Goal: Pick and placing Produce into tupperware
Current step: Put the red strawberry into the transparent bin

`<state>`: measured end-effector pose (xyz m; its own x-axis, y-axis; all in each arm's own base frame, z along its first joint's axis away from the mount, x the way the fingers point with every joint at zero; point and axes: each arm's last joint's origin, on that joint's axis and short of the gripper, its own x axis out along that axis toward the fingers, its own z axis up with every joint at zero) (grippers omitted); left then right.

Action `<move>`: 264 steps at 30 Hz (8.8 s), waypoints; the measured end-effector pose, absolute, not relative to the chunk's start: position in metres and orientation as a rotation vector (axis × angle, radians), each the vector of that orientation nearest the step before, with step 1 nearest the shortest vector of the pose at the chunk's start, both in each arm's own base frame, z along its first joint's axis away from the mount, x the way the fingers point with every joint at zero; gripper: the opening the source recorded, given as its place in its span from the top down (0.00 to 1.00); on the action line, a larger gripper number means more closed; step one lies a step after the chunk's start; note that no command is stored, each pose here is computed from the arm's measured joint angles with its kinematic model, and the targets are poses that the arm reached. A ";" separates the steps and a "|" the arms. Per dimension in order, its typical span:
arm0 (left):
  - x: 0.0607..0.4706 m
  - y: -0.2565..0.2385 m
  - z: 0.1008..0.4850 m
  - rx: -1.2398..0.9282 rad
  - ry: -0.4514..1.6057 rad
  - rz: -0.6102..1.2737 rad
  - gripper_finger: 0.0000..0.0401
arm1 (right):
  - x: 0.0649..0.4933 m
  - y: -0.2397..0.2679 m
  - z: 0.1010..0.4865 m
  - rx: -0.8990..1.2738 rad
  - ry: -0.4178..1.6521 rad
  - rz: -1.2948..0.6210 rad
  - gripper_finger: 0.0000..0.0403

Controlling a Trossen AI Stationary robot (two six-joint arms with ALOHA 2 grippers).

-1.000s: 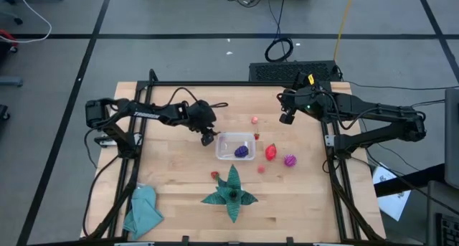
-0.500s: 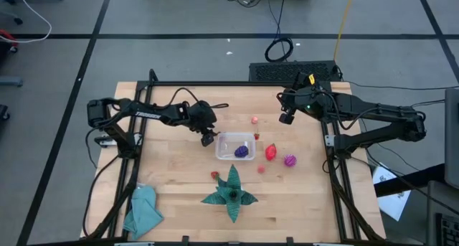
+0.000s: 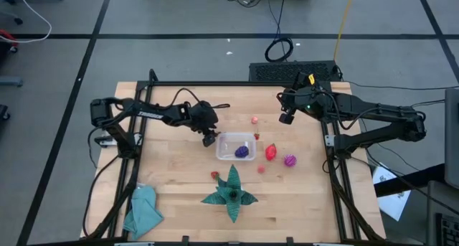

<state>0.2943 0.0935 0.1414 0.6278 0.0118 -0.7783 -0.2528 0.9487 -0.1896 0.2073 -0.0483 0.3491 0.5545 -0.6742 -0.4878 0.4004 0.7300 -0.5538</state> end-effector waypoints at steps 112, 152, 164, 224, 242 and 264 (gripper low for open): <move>0.342 0.047 0.314 -0.235 0.988 0.058 0.62 | 0.207 -0.049 0.349 -0.416 0.752 -0.659 0.52; 0.379 0.049 0.295 -0.298 1.260 -0.045 0.62 | 0.202 -0.048 0.343 -0.451 0.836 -0.636 0.52; 0.376 0.053 0.288 -0.172 1.299 -0.037 0.62 | 0.201 -0.048 0.342 -0.444 0.854 -0.636 0.52; 0.315 0.058 0.220 0.101 0.905 -0.237 0.62 | 0.203 -0.048 0.344 -0.326 0.773 -0.686 0.52; 0.321 0.058 0.205 0.103 0.820 -0.254 0.62 | 0.203 -0.048 0.344 -0.325 0.772 -0.686 0.52; 0.338 0.043 0.176 0.067 0.836 -0.340 0.62 | 0.204 -0.048 0.345 -0.322 0.760 -0.689 0.52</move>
<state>0.3377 0.0434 0.1765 0.6200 -0.2693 -0.7369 0.3212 0.9440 -0.0748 0.2040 -0.0484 0.3452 0.5229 -0.6747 -0.5209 0.4523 0.7377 -0.5012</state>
